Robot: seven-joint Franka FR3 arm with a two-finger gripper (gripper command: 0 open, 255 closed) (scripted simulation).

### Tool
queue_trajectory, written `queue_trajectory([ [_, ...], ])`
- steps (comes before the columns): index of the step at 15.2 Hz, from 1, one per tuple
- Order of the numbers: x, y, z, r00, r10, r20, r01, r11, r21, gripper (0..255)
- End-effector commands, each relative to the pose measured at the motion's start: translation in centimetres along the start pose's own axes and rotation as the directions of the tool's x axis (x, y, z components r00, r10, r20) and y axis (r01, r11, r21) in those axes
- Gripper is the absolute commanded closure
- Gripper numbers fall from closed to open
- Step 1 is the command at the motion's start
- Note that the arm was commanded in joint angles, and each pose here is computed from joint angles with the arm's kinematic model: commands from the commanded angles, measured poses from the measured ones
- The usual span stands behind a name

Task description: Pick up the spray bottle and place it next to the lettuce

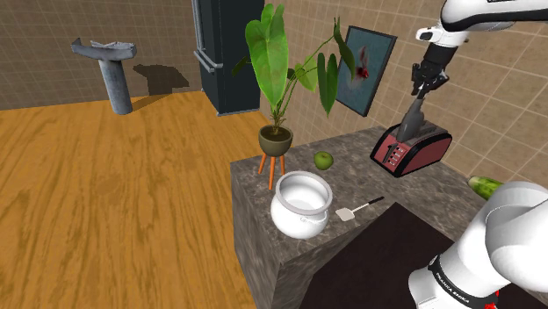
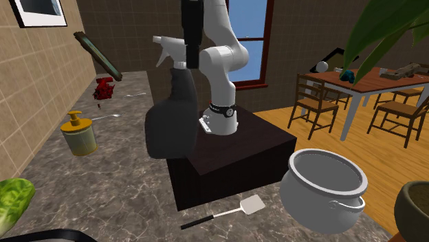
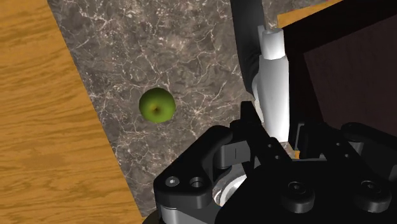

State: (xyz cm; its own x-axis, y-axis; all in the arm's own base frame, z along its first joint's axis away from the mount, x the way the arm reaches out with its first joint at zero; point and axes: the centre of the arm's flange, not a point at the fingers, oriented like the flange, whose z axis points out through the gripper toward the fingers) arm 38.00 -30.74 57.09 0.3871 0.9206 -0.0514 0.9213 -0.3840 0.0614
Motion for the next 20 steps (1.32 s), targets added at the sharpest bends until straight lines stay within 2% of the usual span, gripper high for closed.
queue_trajectory([
  [1, -2.4, -0.9, -0.1, 1.0, -0.001, 0.0, 0.001, 1.0, 0.0, 255],
  [20, -26.4, -8.2, 0.5, 1.0, -0.001, 0.0, 0.001, 1.0, 0.0, 255],
])
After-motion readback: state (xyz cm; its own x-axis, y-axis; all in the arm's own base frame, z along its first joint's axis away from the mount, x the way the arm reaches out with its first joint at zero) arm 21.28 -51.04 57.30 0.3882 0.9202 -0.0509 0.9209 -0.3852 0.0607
